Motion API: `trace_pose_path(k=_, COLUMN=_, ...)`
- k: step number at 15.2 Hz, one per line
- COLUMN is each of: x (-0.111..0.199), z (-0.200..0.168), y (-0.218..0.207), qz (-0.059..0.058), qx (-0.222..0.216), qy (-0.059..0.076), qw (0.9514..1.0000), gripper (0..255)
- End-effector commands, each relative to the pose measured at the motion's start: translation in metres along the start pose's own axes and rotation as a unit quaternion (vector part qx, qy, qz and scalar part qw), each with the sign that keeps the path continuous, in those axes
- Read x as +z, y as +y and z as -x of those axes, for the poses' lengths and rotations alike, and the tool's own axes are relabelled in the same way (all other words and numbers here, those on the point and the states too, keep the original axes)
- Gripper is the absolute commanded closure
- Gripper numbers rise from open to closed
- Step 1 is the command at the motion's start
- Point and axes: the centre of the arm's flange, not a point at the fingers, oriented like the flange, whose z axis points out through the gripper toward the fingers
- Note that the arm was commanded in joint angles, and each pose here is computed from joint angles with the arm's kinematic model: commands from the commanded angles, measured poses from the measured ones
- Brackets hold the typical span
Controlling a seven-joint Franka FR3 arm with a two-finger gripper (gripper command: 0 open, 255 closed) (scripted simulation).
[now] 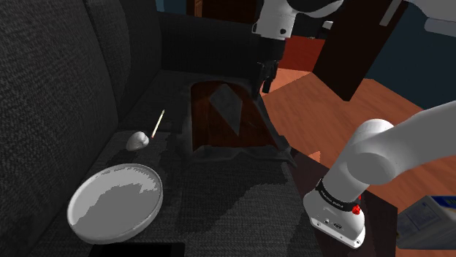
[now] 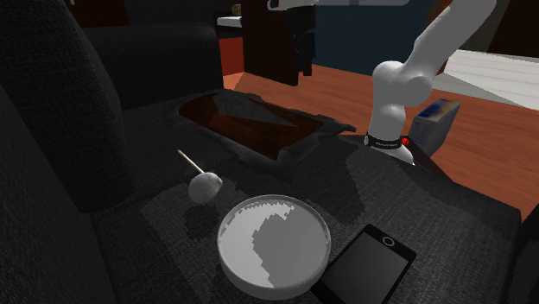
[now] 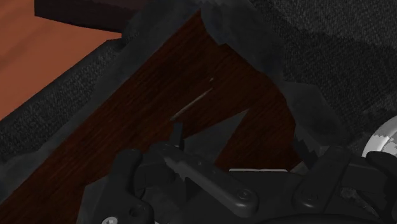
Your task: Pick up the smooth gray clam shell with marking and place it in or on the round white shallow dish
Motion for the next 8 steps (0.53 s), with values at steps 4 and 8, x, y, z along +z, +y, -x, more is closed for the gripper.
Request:
trace_pose_path(k=4, x=0.021, z=-0.049, y=-0.043, qz=-0.008, qx=0.019, qy=-0.004, qw=0.9998, gripper=0)
trace_pose_path(k=8, x=0.039, z=-0.088, y=-0.073, qz=-0.014, qx=0.033, qy=-0.008, qw=0.9993, gripper=0)
